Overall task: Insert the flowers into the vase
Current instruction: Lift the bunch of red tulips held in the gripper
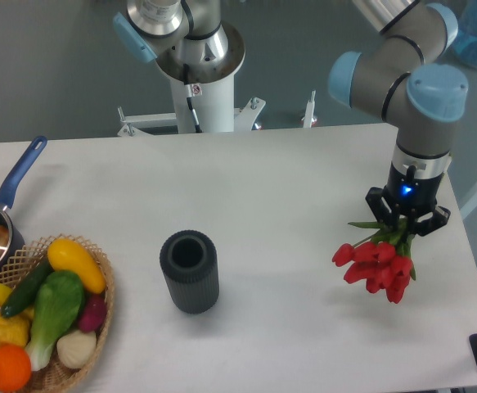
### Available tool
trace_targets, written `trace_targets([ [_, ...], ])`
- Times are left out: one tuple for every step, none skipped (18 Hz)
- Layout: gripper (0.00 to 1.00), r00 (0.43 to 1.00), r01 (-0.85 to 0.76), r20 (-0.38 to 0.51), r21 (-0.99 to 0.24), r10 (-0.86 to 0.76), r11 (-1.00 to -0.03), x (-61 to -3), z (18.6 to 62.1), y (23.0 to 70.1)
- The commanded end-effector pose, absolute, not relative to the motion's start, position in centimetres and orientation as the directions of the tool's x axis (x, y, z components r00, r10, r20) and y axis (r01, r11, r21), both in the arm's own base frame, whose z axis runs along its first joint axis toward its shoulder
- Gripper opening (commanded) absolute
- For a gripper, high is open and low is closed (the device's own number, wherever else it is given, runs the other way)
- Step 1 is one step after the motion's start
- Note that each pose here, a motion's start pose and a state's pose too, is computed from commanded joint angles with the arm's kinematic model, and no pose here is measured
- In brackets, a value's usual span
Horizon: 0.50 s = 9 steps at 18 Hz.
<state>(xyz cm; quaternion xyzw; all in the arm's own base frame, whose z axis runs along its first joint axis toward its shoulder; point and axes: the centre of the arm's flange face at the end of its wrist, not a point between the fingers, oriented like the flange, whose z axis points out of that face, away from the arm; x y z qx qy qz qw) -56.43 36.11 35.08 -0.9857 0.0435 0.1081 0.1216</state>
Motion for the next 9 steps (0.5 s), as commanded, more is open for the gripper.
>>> trace_targets([
  [0.00, 0.971, -0.113, -0.230, -0.231, -0.059, -0.966, -56.43, 35.45, 36.00],
  [0.00, 0.972, -0.113, -0.228, -0.231, -0.059, -0.966, -56.40, 35.38, 35.99],
  [0.00, 0.971, -0.113, -0.230, -0.231, -0.059, -0.966, -56.37, 35.48, 35.98],
  [0.00, 0.972, -0.111, -0.227, -0.231, -0.058, -0.967, -56.32, 35.52, 35.96],
  [0.00, 0.973, -0.109, -0.223, -0.232, -0.057, -0.967, -56.24, 35.71, 35.95],
  [0.00, 0.974, -0.108, -0.220, -0.236, -0.056, -0.966, -56.02, 36.10, 35.92],
  [0.00, 0.977, -0.105, -0.206, -0.239, -0.055, -0.965, -55.83, 36.13, 35.81],
  [0.00, 0.979, -0.106, -0.194, -0.246, -0.058, -0.963, -55.64, 36.11, 35.96],
  [0.00, 0.981, -0.107, -0.186, -0.263, -0.058, -0.959, -55.51, 36.19, 36.10],
])
